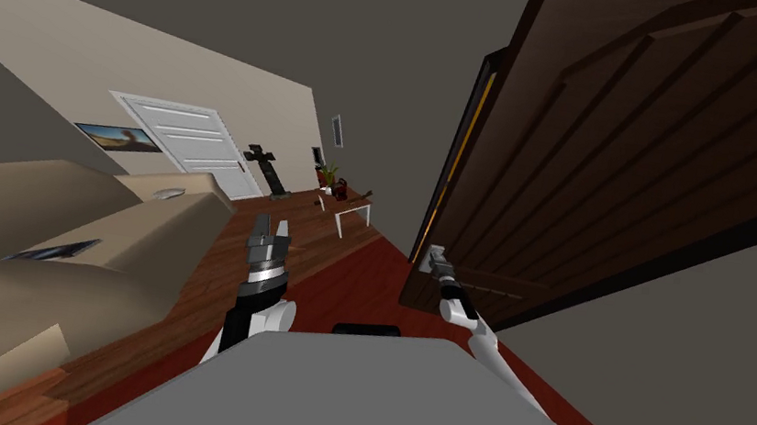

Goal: Pull the door open

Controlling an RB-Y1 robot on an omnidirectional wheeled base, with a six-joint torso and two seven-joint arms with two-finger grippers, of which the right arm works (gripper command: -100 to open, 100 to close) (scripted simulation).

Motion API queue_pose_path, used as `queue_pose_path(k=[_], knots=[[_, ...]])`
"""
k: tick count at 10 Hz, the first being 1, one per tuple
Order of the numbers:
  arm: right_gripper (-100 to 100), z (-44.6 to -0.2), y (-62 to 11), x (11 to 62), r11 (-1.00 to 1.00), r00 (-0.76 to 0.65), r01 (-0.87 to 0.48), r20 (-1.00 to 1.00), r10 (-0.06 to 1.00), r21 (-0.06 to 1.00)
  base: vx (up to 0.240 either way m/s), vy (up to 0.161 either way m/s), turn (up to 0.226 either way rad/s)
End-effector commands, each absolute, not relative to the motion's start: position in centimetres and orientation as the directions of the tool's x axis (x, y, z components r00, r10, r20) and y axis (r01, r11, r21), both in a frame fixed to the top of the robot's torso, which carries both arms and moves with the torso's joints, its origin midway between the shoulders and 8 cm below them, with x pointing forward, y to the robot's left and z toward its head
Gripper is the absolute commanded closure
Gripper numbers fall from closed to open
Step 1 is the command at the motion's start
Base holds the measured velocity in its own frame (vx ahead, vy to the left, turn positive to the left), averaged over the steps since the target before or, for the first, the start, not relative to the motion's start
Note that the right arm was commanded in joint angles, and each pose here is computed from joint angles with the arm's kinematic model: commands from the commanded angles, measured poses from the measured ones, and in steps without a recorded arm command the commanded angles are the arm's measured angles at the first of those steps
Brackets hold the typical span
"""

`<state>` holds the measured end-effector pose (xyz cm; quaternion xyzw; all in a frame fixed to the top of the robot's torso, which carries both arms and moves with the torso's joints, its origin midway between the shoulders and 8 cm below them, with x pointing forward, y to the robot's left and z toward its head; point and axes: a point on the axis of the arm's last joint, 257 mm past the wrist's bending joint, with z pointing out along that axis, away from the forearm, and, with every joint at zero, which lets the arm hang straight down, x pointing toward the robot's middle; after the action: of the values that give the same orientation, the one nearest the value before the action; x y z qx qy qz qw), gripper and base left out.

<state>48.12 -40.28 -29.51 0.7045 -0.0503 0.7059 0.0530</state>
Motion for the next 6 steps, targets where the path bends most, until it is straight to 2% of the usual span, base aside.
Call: queue_pose_path(k=[1,6], knots=[[100,-29.68,-39.98,47.72,-0.992,0.001,-0.129,1.000,0.003,0.003,-0.201,-0.051,0.105],[100,-29.61,-39.06,46.77,-0.998,0.000,-0.069,1.000,0.001,0.001,-0.215,-0.063,0.102]])
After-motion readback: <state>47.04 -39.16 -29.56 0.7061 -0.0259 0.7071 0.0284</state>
